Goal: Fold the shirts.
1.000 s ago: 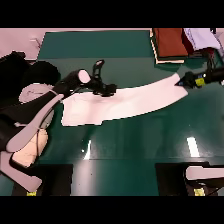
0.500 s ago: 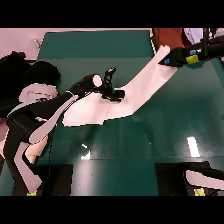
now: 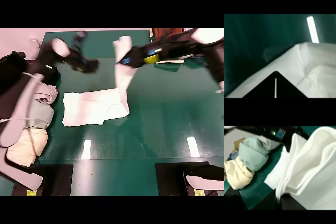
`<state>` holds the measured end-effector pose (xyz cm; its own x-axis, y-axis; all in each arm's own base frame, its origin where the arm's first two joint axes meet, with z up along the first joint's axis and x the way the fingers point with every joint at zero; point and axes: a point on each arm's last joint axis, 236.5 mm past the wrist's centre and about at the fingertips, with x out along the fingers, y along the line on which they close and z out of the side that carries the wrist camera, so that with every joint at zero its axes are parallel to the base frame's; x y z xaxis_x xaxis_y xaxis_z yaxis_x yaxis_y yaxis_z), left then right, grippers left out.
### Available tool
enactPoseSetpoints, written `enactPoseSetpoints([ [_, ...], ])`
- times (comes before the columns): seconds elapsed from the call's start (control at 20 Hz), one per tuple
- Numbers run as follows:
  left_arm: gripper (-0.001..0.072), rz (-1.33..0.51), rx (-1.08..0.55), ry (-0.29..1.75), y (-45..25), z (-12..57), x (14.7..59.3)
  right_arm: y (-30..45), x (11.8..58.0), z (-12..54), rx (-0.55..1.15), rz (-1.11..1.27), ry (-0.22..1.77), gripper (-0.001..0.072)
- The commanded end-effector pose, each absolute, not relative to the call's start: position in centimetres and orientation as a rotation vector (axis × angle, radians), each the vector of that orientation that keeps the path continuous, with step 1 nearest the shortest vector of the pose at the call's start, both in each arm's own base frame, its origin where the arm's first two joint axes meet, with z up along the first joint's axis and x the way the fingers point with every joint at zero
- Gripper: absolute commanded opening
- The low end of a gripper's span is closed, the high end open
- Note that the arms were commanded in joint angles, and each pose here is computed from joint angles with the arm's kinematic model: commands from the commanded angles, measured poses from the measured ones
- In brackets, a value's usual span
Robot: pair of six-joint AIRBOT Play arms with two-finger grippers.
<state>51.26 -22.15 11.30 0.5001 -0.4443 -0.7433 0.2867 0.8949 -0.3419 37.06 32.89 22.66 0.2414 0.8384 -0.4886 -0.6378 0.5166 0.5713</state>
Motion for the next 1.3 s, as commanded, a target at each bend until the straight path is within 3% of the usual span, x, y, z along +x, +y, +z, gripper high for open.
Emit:
enactPoseSetpoints([
  [0.0,0.0024,-0.259,-0.125,0.739,-10.7,22.3,51.0,43.5,35.0,21.1,0.338,1.182,0.787,0.0013],
  [0.05,0.0024,-0.220,-0.128,0.688,-8.4,24.8,50.3,46.5,34.7,20.3,0.338,1.217,0.765,0.0017],
  [0.1,0.0024,-0.184,-0.132,0.645,-6.5,26.8,49.5,49.3,34.1,19.5,0.330,1.257,0.754,0.0143],
  [0.15,0.0024,-0.161,-0.137,0.613,-5.2,28.3,48.7,51.4,33.3,19.0,0.328,1.294,0.762,0.0341],
  [0.2,0.0024,-0.142,-0.141,0.586,-4.2,29.5,48.1,52.7,32.8,18.5,0.293,1.323,0.764,0.0373],
  [0.45,0.0024,-0.159,-0.121,0.602,-4.5,29.8,47.0,45.7,36.0,13.0,0.081,1.155,0.923,0.0368],
  [0.65,0.0024,-0.211,-0.098,0.611,-7.0,29.3,46.8,32.1,40.1,5.8,0.139,0.813,1.119,0.0369],
  [0.7,0.0024,-0.228,-0.091,0.612,-7.7,29.3,46.7,28.9,40.3,3.7,0.174,0.742,1.171,0.0412],
  [0.75,0.0024,-0.247,-0.075,0.605,-8.5,29.4,46.7,26.1,40.2,1.4,0.232,0.677,1.233,0.0569],
  [0.85,0.0024,-0.276,-0.061,0.581,-9.8,29.9,46.7,23.0,39.7,-2.1,0.378,0.596,1.330,0.0584],
  [1.1,0.0024,-0.313,-0.080,0.569,-11.1,30.3,46.6,26.3,39.2,-7.1,0.594,0.599,1.426,0.0579],
  [1.25,0.0024,-0.314,-0.081,0.574,-11.1,30.2,46.5,31.1,39.3,-8.5,0.604,0.671,1.452,0.0575],
])
